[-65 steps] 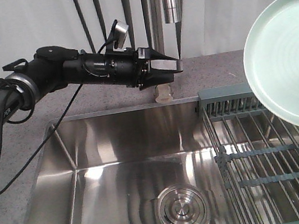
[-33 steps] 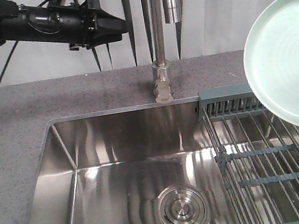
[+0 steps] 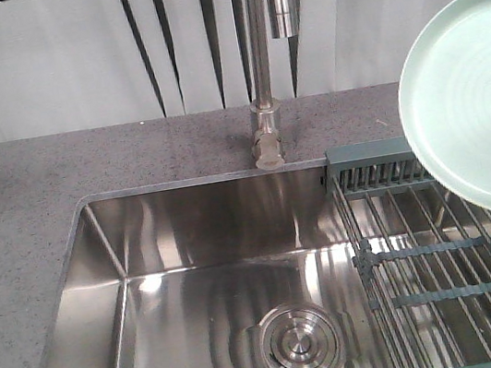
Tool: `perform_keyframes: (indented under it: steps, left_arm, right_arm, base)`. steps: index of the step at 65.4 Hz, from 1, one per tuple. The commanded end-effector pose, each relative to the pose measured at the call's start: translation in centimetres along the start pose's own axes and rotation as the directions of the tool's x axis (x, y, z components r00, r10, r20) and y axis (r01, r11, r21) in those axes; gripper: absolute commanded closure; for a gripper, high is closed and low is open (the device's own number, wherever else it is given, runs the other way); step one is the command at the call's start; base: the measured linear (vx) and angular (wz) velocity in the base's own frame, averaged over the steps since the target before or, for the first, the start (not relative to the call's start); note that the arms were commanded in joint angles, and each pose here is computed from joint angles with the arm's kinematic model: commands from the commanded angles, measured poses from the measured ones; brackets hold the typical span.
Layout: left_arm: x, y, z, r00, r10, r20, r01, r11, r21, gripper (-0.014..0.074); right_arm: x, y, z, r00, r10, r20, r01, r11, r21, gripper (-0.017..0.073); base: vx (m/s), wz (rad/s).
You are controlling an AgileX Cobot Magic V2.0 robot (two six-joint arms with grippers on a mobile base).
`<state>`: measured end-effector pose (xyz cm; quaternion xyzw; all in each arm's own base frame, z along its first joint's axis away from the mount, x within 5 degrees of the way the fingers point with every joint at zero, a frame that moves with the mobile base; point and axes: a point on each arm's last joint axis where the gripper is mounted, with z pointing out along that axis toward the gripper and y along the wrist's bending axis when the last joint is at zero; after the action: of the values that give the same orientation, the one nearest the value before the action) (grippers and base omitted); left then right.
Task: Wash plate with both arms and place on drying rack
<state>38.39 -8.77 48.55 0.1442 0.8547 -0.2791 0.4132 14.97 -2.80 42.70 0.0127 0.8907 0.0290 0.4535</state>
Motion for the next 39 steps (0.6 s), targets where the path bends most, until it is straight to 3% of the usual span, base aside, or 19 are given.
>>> perform_keyframes:
  steps: [1, 12, 21, 31, 39]
  left_arm:
    - [-1.1, -3.2, -5.5, 0.989, 0.06, 0.137, -0.055, 0.998, -0.038, 0.0601]
    - [-0.3, -4.5, -8.7, 0.982, 0.108, 0.152, -0.092, 0.99, -0.108, 0.0601]
    - [2.4, -3.8, -9.0, 0.99, 0.133, 0.042, -0.122, 0.974, -0.19, 0.0601]
    - [7.3, -2.4, -8.8, 0.986, 0.131, -0.099, -0.154, 0.95, -0.271, 0.0601]
    - [11.5, -2.0, -9.3, 0.988, 0.11, -0.104, -0.138, 0.94, -0.313, 0.0601]
  right_arm:
    - [-0.9, 0.2, -0.9, 0.996, 0.007, 0.089, -0.008, 1.0, 0.007, 0.0566]
    - [-0.8, 0.2, -0.9, 0.997, 0.008, 0.079, -0.008, 1.0, 0.003, 0.0566]
    - [-0.8, 0.2, -0.9, 0.997, 0.008, 0.079, -0.008, 1.0, 0.003, 0.0566]
    - [-0.8, 0.2, -0.9, 0.997, 0.008, 0.079, -0.008, 1.0, 0.003, 0.0566]
    - [-0.7, 0.3, -0.8, 0.998, 0.008, 0.067, -0.008, 1.0, -0.003, 0.0566]
  base:
    - [0.0, 0.0]
    - [0.0, 0.0]
    - [0.0, 0.0]
    - [0.0, 0.0]
    - [0.0, 0.0]
